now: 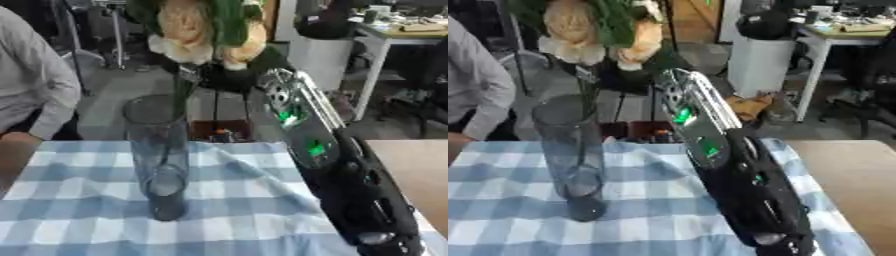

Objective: Arrange flowers into the vase.

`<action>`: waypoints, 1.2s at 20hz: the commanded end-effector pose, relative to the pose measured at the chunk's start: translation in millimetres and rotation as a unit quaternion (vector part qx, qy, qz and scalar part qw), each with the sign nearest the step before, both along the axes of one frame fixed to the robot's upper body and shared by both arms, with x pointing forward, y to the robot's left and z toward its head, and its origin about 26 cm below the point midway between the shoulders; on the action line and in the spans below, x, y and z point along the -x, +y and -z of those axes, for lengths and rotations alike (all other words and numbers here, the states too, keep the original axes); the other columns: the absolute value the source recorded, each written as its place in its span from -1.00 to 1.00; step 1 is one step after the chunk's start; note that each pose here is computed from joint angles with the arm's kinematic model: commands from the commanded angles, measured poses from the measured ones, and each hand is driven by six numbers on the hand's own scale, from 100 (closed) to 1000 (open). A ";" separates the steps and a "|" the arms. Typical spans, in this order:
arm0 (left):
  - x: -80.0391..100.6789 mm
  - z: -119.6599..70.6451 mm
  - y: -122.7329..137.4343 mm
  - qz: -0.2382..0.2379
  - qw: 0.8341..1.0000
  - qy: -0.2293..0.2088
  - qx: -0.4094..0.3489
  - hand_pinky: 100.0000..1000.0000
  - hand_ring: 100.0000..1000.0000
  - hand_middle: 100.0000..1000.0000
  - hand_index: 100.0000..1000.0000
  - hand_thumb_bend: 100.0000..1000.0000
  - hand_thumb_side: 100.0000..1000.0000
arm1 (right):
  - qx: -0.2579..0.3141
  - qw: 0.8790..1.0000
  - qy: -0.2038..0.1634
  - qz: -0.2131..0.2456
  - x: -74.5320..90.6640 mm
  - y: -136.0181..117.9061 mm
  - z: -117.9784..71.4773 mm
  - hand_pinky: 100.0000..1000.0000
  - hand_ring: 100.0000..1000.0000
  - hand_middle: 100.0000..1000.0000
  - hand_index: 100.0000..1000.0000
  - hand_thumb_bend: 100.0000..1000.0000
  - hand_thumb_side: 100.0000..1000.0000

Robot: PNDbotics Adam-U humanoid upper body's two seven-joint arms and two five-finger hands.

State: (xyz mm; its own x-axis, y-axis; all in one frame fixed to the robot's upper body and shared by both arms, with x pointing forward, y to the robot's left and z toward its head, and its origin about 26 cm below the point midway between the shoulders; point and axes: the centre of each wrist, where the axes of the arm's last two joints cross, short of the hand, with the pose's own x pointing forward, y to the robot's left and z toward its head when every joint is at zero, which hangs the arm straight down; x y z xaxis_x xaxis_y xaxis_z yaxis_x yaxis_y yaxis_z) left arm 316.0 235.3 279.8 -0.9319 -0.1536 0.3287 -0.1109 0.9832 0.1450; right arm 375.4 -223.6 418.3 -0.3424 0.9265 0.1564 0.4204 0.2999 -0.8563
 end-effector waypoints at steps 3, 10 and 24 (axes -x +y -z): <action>4.5 -9.1 4.6 -0.008 1.000 -0.019 -0.007 0.39 0.95 0.77 1.00 -1.00 1.00 | 0.005 1.000 -0.021 0.004 12.0 -8.0 -13.3 1.00 1.00 0.84 0.86 0.28 0.81; 4.5 -9.9 4.7 -0.008 1.000 -0.020 -0.007 0.39 0.95 0.77 1.00 -1.00 1.00 | 0.014 1.000 -0.017 0.008 12.9 -10.6 -11.7 1.00 1.00 0.84 0.87 0.28 0.78; 4.5 -9.7 4.4 -0.008 1.000 -0.020 -0.008 0.39 0.95 0.77 1.00 -1.00 1.00 | 0.045 0.999 0.017 0.014 12.6 -16.7 -8.0 1.00 1.00 0.87 0.90 0.28 0.57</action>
